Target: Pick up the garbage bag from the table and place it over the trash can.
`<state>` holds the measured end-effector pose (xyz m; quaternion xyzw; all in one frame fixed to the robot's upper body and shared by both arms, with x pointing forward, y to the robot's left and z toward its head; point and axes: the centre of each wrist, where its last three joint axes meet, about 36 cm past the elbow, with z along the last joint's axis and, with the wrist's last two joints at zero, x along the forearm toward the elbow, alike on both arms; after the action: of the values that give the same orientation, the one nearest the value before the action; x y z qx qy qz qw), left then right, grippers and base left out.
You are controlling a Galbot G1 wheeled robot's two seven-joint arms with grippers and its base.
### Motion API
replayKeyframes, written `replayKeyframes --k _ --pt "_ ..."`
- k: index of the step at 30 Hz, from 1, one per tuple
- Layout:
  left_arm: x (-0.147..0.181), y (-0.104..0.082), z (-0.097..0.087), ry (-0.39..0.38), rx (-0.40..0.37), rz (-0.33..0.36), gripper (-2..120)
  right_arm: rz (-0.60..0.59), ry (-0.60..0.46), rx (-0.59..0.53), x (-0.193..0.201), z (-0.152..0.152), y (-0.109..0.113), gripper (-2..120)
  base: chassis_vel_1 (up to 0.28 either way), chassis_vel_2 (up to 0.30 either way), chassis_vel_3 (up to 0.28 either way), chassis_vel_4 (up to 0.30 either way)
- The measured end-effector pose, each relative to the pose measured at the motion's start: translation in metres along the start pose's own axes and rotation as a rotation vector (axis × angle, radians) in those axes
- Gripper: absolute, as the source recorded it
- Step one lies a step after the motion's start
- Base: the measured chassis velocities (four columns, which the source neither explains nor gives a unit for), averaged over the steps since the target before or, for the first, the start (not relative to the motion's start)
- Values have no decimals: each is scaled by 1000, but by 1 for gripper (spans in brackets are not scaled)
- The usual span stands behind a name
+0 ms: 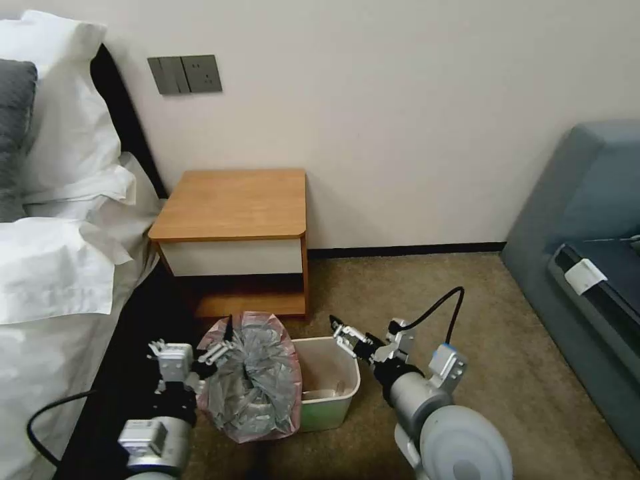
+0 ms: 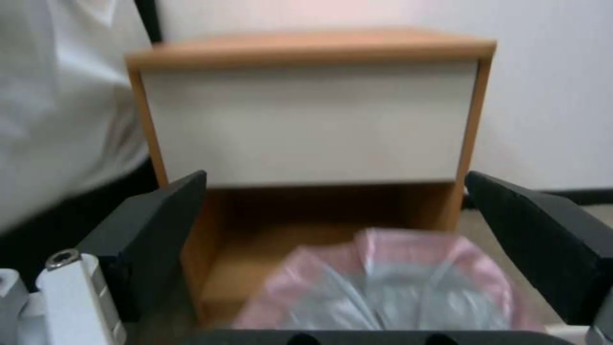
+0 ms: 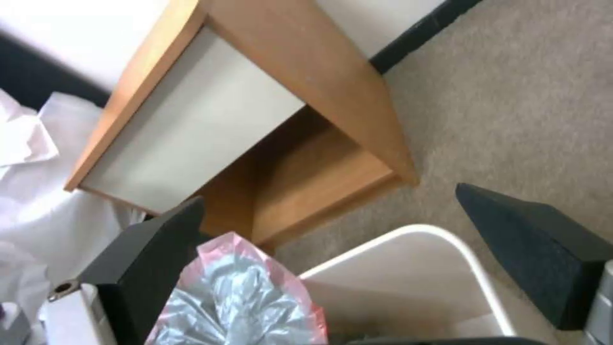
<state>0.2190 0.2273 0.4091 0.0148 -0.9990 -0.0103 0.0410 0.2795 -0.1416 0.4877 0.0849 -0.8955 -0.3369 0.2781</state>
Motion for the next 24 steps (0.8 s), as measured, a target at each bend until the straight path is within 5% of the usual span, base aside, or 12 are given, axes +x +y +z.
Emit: replayKeyframes --k 21,24 --pt "5 -24 13 202 41 -78 97 33 -21 -34 10 1 -6 100 0 0 0 0" --pt "7 -27 14 241 49 -109 86 34 -22 -34 10 2 -6 100 0 0 0 0"
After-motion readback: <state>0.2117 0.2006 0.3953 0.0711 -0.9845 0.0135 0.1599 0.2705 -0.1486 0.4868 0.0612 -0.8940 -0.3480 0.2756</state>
